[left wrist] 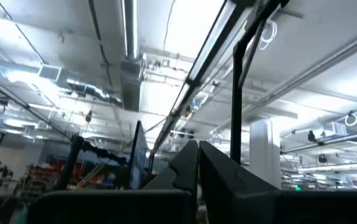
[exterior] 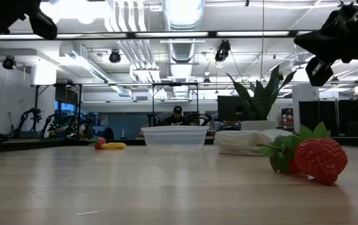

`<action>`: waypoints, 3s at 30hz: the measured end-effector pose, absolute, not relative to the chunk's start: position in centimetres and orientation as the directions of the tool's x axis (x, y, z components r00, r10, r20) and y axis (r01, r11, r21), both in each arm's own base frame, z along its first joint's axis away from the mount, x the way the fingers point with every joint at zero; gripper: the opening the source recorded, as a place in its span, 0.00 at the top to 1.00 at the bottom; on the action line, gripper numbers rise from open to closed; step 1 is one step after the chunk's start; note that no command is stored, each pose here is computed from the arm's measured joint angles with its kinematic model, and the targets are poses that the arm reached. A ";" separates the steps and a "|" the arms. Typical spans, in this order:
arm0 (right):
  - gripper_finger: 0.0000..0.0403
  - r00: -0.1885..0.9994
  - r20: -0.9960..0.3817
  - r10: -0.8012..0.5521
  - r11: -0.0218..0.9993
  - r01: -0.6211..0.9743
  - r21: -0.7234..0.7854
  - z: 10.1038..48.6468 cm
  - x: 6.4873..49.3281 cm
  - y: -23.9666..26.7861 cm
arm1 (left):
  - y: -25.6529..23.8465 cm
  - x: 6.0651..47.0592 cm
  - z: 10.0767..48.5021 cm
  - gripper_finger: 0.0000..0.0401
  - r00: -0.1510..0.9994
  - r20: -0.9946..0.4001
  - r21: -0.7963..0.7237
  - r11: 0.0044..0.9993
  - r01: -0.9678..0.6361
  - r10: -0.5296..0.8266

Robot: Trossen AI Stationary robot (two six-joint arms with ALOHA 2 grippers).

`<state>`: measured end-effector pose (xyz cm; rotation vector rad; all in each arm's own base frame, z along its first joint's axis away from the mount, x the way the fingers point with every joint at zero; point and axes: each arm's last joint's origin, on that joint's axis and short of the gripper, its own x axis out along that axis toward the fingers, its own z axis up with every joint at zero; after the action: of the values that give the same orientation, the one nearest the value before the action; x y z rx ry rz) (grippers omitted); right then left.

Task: Pick and placing Produce into tupperware
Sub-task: Put the corn into the transparent bin

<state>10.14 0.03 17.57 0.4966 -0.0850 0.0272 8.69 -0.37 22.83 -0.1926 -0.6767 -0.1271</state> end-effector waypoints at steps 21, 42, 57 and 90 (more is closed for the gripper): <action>0.98 0.928 -0.206 -0.310 0.893 0.359 0.270 21.8 13.1 -0.9 | 0.6 13.3 21.6 1.00 0.937 0.097 -0.548 0.804 -0.231 0.335; 0.98 0.892 -0.327 -0.311 0.919 0.370 0.137 23.4 17.4 -0.9 | 0.6 18.9 25.6 1.00 0.672 -0.703 -0.267 0.789 -0.553 0.233; 0.98 0.885 -0.349 -0.310 0.933 0.354 0.070 23.0 17.7 -0.9 | 6.1 26.2 23.0 1.00 0.462 -0.882 -0.010 0.979 -0.204 0.087; 0.98 0.882 -0.356 -0.310 0.930 0.358 0.078 22.8 17.8 -0.9 | 15.0 23.8 19.6 0.64 0.283 -0.946 0.089 0.965 -0.246 0.159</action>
<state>17.75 -0.88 22.83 0.1437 0.3465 -0.3491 23.79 14.99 19.62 -0.0795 1.2556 0.2711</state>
